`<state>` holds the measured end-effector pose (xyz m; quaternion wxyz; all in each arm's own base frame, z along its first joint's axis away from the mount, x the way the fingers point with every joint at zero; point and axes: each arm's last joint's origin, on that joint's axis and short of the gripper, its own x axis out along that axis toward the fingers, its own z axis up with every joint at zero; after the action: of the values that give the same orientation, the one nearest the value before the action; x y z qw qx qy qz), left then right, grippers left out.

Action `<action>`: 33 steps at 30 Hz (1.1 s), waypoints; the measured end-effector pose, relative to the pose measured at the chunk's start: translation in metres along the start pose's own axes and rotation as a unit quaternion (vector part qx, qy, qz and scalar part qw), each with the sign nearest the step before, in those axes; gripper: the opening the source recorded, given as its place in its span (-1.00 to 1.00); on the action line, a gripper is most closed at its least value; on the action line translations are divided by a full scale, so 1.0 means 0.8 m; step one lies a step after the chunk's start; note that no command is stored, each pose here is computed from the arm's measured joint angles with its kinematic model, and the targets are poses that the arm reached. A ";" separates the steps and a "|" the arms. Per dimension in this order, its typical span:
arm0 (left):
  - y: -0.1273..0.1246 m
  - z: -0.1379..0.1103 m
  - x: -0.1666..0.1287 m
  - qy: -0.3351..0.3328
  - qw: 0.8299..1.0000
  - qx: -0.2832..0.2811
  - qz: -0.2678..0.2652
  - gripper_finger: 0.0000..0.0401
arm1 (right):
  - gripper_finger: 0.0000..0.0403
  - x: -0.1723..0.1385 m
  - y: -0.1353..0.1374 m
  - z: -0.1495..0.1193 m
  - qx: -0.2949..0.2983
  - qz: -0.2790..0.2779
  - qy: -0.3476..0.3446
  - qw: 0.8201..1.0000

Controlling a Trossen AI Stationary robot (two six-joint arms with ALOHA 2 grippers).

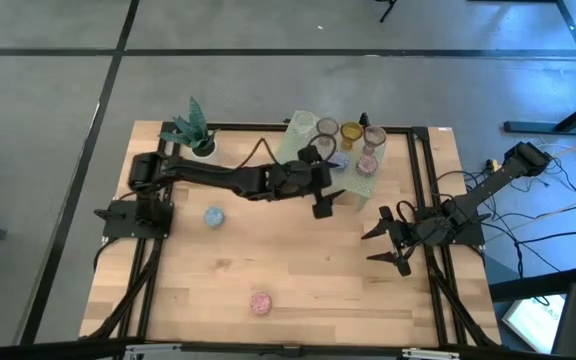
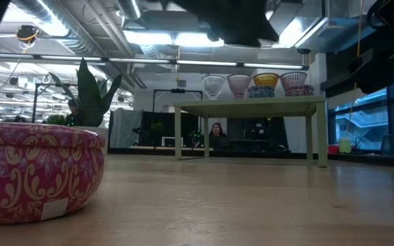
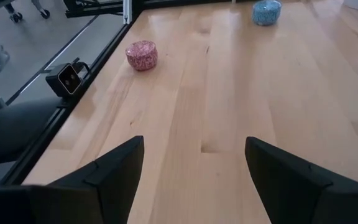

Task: Pick & Place candle stick holders
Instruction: Put the pink scented candle on the shelf aligned with the blue scented candle

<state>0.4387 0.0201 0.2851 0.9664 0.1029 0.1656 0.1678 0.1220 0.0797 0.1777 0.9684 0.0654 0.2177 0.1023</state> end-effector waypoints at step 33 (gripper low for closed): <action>-0.216 -0.136 -0.253 0.077 0.965 -0.099 -0.230 0.63 | 0.40 0.000 0.001 0.005 0.008 0.000 -0.020 1.000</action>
<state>0.2705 -0.1960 0.1984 0.9686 -0.0479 0.2415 -0.0358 0.1238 0.0800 0.1811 0.9721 0.0751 0.1992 0.0988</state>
